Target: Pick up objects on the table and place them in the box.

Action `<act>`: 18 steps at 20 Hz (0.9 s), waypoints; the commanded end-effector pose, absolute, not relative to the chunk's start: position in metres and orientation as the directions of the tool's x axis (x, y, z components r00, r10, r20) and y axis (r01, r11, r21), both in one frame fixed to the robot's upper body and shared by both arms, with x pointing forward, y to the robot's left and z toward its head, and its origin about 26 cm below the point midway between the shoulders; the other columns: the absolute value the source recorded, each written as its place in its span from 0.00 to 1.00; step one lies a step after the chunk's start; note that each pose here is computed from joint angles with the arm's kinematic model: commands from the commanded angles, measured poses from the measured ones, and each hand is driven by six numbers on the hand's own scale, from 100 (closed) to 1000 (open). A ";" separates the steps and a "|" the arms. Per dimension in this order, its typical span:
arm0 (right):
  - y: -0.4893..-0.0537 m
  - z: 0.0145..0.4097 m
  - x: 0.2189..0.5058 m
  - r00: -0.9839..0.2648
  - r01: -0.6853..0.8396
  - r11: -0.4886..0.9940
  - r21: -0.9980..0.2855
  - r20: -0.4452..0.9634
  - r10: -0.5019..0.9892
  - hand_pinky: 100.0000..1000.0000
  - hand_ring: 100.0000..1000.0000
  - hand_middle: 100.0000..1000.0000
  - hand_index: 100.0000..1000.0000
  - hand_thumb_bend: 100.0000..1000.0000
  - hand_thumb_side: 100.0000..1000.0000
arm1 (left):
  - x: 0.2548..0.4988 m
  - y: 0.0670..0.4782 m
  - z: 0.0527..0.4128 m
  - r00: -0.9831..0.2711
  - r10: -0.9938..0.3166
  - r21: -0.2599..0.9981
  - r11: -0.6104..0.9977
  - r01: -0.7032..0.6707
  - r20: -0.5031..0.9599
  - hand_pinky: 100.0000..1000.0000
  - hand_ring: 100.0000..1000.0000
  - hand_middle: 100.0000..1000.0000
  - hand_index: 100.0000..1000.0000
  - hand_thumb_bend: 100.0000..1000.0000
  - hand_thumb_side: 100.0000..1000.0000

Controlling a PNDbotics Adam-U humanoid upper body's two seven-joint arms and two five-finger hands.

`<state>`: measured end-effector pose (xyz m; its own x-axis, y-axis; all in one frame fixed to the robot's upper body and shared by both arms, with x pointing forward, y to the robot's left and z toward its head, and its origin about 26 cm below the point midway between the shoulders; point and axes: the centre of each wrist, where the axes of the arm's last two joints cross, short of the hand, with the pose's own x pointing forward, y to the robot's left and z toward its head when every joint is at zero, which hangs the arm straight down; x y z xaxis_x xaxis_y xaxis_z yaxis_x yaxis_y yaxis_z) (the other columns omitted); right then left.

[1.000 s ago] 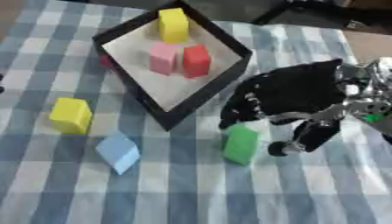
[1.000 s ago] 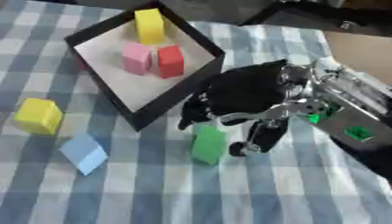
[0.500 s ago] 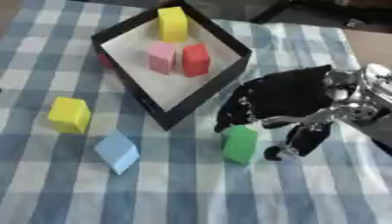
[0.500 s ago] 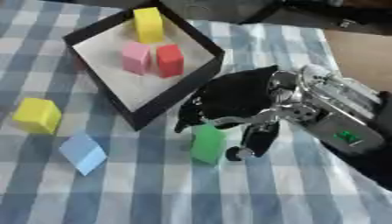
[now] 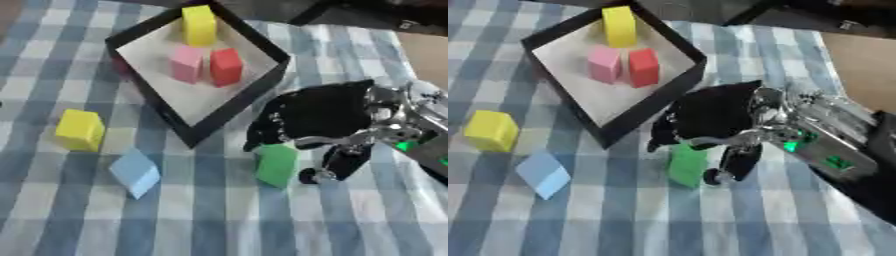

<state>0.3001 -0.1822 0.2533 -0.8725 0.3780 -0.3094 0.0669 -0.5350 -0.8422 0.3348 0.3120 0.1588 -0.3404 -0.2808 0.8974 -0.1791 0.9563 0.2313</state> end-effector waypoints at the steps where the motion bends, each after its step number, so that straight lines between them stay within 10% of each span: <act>1: -0.184 0.254 0.304 -0.860 0.078 -0.538 -0.839 -0.329 0.389 0.89 0.84 0.80 0.88 0.39 0.00 | 0.334 0.312 0.168 -0.366 -0.290 0.239 0.954 -0.179 0.884 0.72 0.73 0.81 0.82 0.27 0.74; 18: -0.195 0.227 0.334 -0.835 0.068 -0.549 -0.833 -0.349 0.426 0.88 0.83 0.74 0.84 0.34 0.00 | 0.334 0.311 0.169 -0.368 -0.286 0.236 0.956 -0.175 0.885 0.73 0.73 0.82 0.82 0.27 0.74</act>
